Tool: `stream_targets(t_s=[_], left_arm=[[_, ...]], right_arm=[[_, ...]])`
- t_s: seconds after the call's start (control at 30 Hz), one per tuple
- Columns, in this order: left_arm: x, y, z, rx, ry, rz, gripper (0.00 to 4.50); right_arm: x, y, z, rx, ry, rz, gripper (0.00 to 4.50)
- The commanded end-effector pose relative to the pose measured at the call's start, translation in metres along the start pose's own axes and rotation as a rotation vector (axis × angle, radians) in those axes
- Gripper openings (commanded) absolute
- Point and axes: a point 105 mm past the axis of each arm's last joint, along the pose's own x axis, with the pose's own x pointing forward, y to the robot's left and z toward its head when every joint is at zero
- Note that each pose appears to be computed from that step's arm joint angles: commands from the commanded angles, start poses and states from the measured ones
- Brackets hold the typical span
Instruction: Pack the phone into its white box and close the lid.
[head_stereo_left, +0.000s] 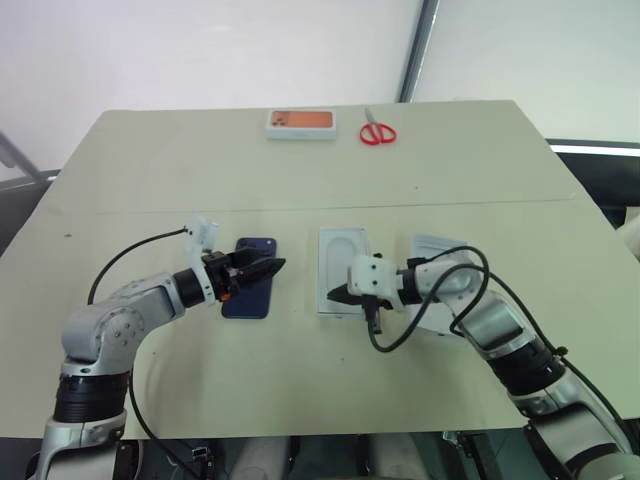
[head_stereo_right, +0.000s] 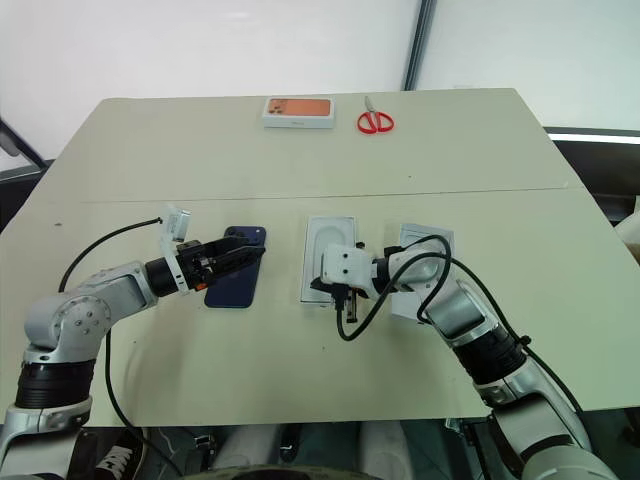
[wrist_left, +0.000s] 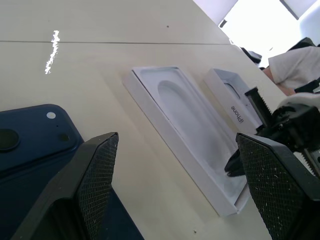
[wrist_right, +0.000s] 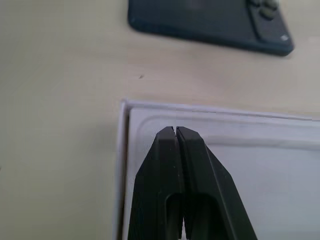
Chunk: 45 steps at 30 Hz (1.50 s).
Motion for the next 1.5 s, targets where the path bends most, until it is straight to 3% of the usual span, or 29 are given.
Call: stream_targets(t_s=[0.03,0.27,0.63,1.03,1.37,1.5], left_arm=[[0.0,-0.004,0.008,0.019,-0.022,-0.013,4.0],[0.0,-0.005,0.009,0.011,-0.025,-0.018,4.0],[0.001,-0.005,0.009,0.023,-0.024,-0.016,4.0],[0.001,-0.006,0.008,0.02,-0.025,-0.012,4.0],[0.0,-0.006,0.007,0.017,-0.028,-0.008,4.0],[0.0,-0.004,0.007,0.018,-0.027,-0.006,4.0]], right_arm=[[-0.013,-0.017,0.024,-0.021,-0.082,-0.052,0.09],[-0.007,-0.027,-0.001,-0.186,0.075,-0.096,0.09],[-0.004,0.005,-0.006,-0.249,0.106,0.104,0.09],[-0.003,0.011,-0.006,-0.293,0.136,0.152,0.09],[-0.008,-0.019,0.01,-0.276,0.067,0.018,0.09],[-0.006,-0.036,0.004,-0.32,0.094,-0.073,0.09]])
